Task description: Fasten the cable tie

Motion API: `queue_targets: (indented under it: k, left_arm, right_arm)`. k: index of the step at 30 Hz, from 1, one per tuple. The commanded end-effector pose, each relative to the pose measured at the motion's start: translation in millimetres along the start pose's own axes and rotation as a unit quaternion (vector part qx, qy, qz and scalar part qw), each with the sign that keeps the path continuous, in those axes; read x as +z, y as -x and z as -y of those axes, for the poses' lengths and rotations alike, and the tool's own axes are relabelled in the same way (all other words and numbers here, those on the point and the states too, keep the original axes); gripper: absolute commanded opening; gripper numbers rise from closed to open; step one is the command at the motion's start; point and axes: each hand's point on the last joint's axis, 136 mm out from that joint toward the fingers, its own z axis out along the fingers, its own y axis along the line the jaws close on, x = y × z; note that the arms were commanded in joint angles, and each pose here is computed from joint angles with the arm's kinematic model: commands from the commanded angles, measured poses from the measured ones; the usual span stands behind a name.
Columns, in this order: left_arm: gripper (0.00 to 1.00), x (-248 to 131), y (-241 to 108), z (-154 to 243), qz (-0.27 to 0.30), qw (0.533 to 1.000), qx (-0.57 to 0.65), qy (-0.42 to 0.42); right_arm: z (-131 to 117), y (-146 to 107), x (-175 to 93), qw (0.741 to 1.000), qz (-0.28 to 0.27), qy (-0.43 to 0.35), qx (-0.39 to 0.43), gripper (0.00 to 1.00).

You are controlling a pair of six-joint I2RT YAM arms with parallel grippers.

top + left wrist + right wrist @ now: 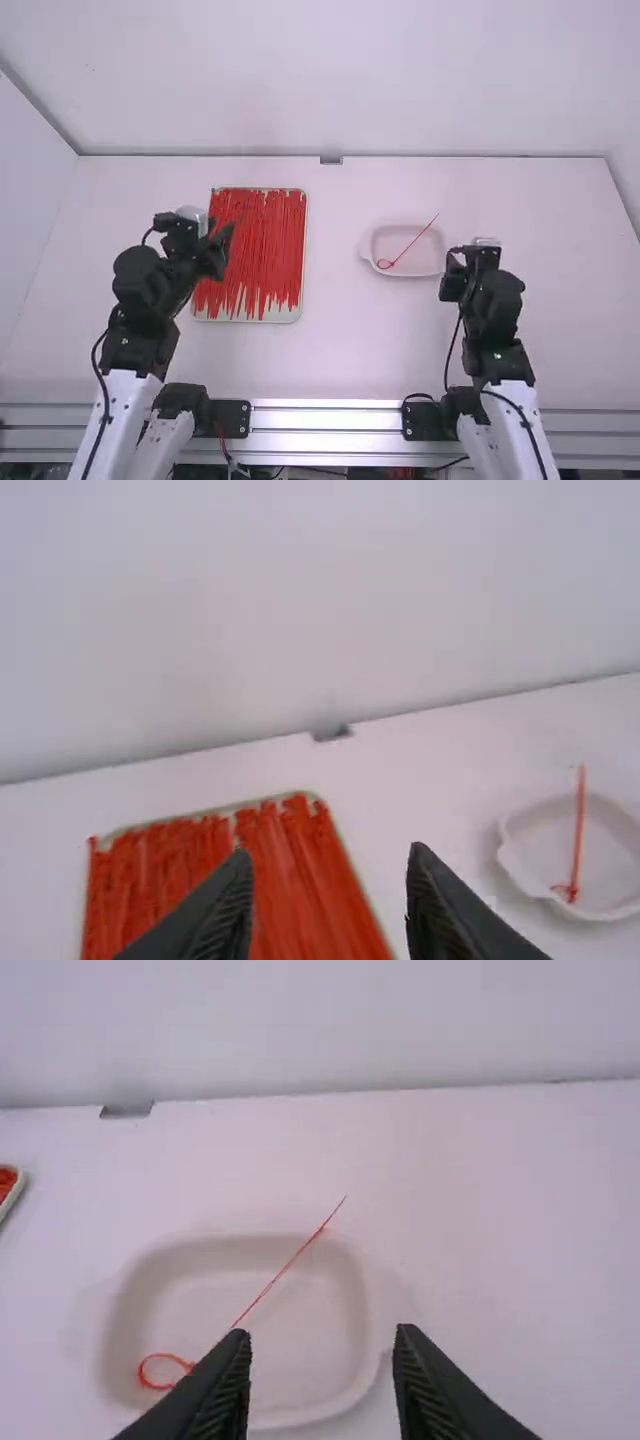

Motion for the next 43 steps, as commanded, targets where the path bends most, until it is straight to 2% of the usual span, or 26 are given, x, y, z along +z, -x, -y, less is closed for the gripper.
queue_targets:
  k: [1, 9, 15, 18, 32, 39, 43]
  left_arm:
    - [0.32, -9, -10, -18, 0.007, 0.998, 0.004, 0.059]
    - [0.15, -27, -52, -43, 0.008, 0.99, 0.004, 0.143]
    - [0.05, -32, -79, -43, 0.008, 0.989, 0.004, 0.145]
    - [0.0, -33, -94, -42, 0.008, 0.989, 0.004, 0.145]
    - [0.0, -32, -141, -43, 0.009, 0.989, 0.004, 0.145]
    - [0.0, -37, -126, -42, 0.042, 0.988, 0.009, 0.145]
    - [0.0, -37, -126, -42, 0.043, 0.988, 0.009, 0.145]
  right_arm:
    - [1, -18, -2, 1.0, -0.004, -0.004, -0.003, 0.3]
    - [1, -60, -5, 1.0, -0.004, -0.004, -0.003, 0.14]
    - [1, -87, -4, 1.0, -0.004, -0.004, -0.003, 0.04]
    - [1, -75, -8, 1.0, 0.024, -0.003, -0.004, 0.0]
    - [1, -36, -24, 0.993, 0.115, -0.003, -0.006, 0.0]
    - [0, -23, -31, 0.989, 0.149, -0.003, -0.006, 0.0]
    - [0, -20, -33, 0.988, 0.155, -0.003, -0.007, 0.0]
